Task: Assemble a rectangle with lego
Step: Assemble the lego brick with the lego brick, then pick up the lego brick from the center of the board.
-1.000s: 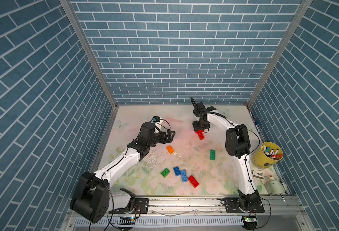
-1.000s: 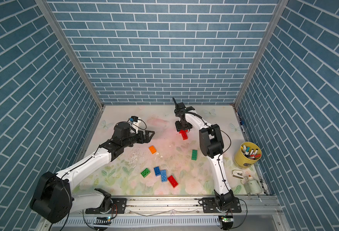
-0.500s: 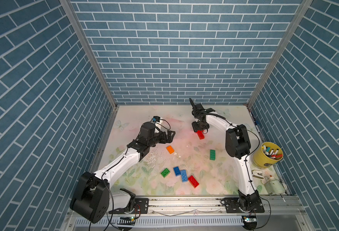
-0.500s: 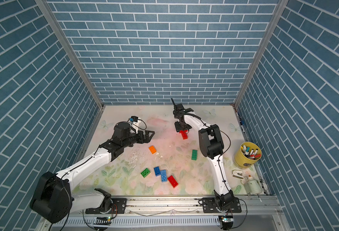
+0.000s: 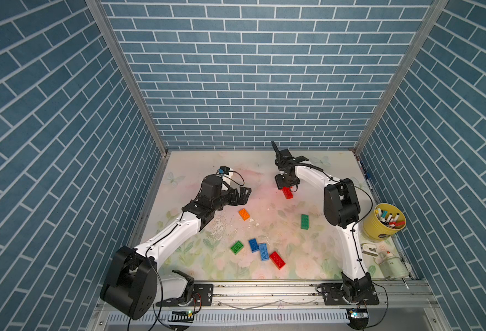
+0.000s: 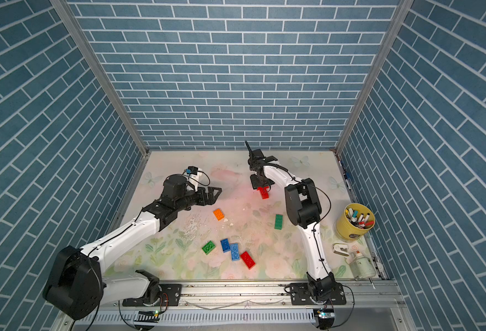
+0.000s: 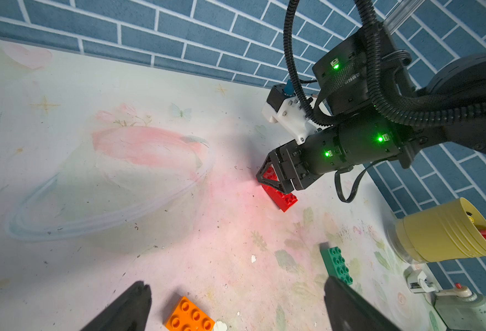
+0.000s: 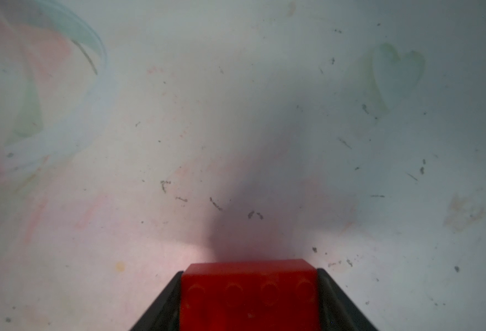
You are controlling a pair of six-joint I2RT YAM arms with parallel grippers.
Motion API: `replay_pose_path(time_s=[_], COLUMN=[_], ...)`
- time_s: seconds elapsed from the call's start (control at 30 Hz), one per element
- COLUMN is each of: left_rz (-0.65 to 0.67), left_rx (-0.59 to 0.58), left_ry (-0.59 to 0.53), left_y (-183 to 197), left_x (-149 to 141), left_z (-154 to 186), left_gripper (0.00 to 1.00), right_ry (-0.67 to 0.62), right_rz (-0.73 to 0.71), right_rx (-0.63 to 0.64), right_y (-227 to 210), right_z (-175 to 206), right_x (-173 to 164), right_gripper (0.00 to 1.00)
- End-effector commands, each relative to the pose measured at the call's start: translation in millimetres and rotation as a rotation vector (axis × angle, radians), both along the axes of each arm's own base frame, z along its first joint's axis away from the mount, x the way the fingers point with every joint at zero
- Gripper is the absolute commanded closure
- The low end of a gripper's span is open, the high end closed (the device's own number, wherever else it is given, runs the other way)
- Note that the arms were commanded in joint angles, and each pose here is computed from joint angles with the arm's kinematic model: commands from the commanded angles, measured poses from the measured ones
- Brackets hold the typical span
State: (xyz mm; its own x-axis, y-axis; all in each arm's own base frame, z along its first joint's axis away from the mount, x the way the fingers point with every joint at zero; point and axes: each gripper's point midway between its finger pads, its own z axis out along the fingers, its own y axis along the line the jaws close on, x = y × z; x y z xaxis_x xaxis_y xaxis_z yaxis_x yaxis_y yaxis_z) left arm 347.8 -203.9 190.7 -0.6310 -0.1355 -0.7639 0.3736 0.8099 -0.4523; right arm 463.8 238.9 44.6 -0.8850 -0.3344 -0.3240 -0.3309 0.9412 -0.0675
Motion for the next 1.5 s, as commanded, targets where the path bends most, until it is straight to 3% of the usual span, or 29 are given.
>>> replay_pose_path(time_s=[0.0,0.3,0.67,0.83,0.97,1.23,1.33,1.47], left_rz=[0.005,0.005,0.000,-0.016,-0.032,-0.095,-0.117,-0.144], left_rx=[-0.012,-0.014,-0.020,-0.024,-0.007,0.087,0.088,0.080], left_ry=[-0.029,-0.031,-0.038,-0.056,-0.091,-0.164,-0.183,-0.188], left_y=[1,1,1,0,-3,-23,-30,-39], left_x=[3,3,1,-1,-7,-28,-35,-44], left_z=[11,12,15,19,26,38,43,45], left_gripper=[0.00,0.00,0.00,0.00,0.00,0.00,0.00,0.00], right_ry=[0.112,0.005,0.001,-0.030,-0.008,0.100,0.120,0.221], right_rz=[-0.048,-0.143,-0.147,-0.125,-0.050,0.088,0.059,-0.086], right_rx=[-0.061,-0.014,0.038,0.074,0.073,0.044,0.035,0.015], right_y=[-14,-15,-10,-10,-15,-46,-62,-79], right_z=[-25,8,19,50,72,88,90,73], right_x=[-28,-13,-17,-22,-43,-119,-139,-162], right_gripper=[0.49,0.46,0.23,0.18,0.18,0.25,0.25,0.26])
